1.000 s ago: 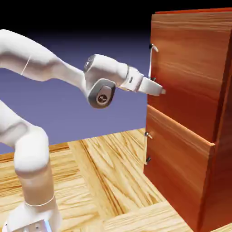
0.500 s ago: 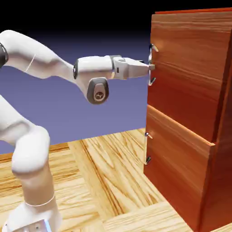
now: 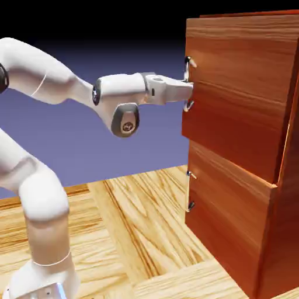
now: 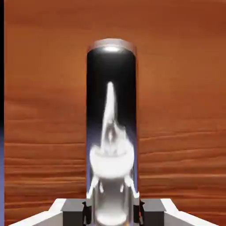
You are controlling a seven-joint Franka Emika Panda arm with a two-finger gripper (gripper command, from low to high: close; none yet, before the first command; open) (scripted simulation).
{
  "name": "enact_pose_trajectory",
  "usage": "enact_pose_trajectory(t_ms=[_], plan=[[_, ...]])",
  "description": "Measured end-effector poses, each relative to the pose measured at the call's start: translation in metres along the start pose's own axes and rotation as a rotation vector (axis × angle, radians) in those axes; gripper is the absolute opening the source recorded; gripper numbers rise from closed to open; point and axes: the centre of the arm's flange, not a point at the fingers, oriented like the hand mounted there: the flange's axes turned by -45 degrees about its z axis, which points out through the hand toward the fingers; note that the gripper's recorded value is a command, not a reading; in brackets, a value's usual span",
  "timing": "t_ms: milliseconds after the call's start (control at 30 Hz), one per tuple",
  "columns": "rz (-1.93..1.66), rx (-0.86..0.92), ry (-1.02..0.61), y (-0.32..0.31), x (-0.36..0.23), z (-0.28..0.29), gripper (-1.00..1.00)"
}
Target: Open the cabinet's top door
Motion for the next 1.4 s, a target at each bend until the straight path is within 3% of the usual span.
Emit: enact_pose_trajectory(t_ms=[500,1400], plan=[[0.0,0.117,0.0,0.019,0.0,-0.039,-1.0],[-0.001,0.578,0.0,0.135,0.0,-0.161,-1.0]])
